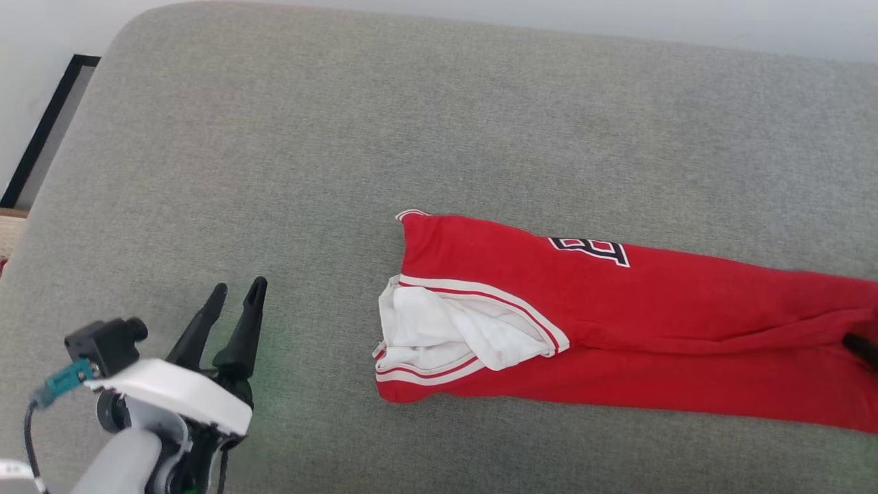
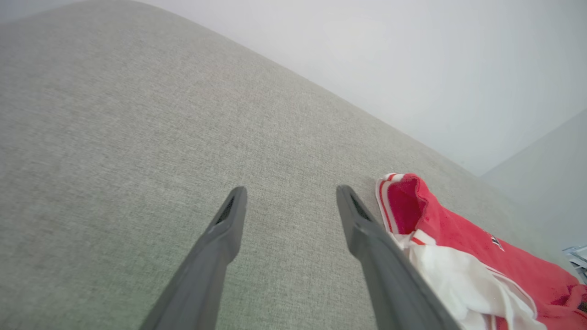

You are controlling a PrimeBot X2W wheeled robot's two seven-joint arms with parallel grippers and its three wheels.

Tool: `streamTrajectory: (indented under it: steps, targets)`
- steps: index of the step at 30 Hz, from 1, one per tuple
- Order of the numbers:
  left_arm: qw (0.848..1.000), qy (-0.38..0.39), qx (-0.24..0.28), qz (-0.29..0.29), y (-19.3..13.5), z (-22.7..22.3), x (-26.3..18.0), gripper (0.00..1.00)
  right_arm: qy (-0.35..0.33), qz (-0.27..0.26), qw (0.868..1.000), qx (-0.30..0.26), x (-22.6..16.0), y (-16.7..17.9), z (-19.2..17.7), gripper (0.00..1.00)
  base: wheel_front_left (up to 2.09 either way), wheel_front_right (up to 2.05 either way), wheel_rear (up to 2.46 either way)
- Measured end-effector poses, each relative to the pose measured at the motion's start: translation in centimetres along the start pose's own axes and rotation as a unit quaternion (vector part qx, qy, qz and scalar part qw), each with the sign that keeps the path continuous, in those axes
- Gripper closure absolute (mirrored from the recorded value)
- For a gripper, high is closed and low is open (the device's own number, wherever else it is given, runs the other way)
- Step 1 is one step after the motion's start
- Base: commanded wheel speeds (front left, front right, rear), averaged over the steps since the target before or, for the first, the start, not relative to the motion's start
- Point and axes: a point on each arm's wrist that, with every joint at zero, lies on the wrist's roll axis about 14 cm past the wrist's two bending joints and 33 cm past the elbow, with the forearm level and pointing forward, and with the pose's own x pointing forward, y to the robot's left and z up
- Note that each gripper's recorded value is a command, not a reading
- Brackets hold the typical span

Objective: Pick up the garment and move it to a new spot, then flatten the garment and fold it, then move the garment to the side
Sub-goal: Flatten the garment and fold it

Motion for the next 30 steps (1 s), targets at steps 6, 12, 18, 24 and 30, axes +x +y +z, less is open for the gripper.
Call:
streamTrajectory:
  steps: [6, 12, 18, 24, 30]
  targets:
    - [0.993, -0.045, 0.112, 0.018, 0.4, 1.3, -1.4, 0.00, 0.016, -0.003, 1.000, 0.005, 0.6, 0.2, -0.3, 0.00, 0.00, 0.00, 0.00]
    - [0.968, -0.097, 0.230, 0.022, -1.3, 3.7, -1.4, 0.00, 0.025, -0.006, 1.000, 0.010, 1.2, 0.4, -0.7, 0.00, 0.00, 0.00, 0.00]
    - [0.961, -0.103, 0.255, 0.020, -2.1, 3.3, -1.5, 0.00, 0.036, -0.013, 0.999, 0.005, 1.7, 0.7, -1.2, 0.00, 0.00, 0.00, 0.00]
    - [0.962, -0.098, 0.252, 0.027, -1.8, 2.8, -1.4, 0.00, 0.037, -0.011, 0.999, 0.009, 2.0, 1.1, -1.3, 1.00, 0.00, 0.00, 0.00]
    - [0.963, -0.100, 0.248, 0.021, -2.3, 2.7, -1.0, 0.00, 0.022, -0.011, 0.999, 0.020, 2.0, 0.9, -0.9, 1.00, 0.00, 0.00, 0.00]
